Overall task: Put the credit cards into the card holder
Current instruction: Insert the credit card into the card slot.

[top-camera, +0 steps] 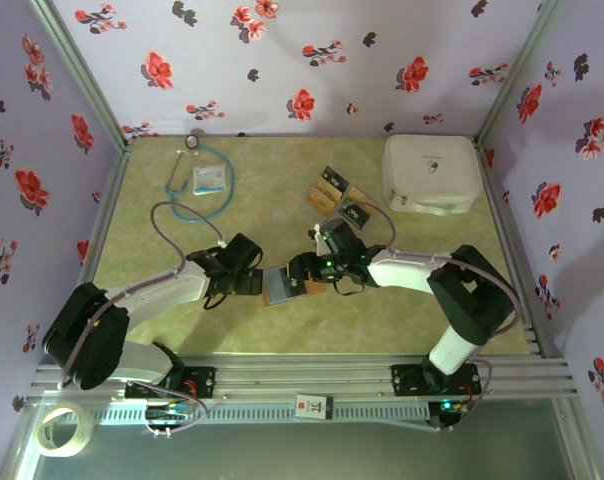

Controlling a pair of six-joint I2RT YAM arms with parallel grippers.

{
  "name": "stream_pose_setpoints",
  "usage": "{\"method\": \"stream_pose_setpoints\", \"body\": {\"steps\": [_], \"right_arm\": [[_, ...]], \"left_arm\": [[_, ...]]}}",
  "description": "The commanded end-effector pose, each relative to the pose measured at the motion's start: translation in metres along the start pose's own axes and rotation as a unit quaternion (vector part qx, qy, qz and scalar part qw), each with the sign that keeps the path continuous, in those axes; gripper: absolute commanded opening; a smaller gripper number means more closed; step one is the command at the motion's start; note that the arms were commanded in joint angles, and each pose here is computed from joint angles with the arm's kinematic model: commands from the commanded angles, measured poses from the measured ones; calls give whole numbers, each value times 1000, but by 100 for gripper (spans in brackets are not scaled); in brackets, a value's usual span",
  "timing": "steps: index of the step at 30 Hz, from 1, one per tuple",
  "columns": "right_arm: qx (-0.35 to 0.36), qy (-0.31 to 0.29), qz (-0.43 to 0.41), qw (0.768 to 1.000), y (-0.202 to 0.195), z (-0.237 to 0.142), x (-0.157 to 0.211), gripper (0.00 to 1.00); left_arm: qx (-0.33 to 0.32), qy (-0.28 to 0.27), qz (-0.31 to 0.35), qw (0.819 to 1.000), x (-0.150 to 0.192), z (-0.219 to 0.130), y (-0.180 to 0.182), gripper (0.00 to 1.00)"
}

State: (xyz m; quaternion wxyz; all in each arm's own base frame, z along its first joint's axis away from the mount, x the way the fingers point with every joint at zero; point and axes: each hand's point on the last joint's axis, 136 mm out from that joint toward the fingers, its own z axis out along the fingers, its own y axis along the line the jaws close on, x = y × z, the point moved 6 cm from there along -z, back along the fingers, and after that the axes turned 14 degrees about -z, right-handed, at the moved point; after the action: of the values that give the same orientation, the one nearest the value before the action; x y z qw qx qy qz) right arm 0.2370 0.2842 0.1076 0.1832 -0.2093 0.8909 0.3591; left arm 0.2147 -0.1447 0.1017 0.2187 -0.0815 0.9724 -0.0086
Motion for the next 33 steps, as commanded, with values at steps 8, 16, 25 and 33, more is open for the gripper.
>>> {"method": "stream_pose_setpoints", "body": {"steps": [8,16,25,33], "right_arm": [[158,65,-44,984,-25,-9,5,35],[166,75,-57,982,-24,2,2,16],[158,80,-59,982,-20,14,-2,13],[154,90,-60,982,-19,24,-1,13]], "left_arm": [[-35,29,11,999,10,13,8,100],[-52,34,20,998,9,20,7,100],[-55,37,24,998,9,24,4,100],[-55,37,26,997,8,26,3,100]]}}
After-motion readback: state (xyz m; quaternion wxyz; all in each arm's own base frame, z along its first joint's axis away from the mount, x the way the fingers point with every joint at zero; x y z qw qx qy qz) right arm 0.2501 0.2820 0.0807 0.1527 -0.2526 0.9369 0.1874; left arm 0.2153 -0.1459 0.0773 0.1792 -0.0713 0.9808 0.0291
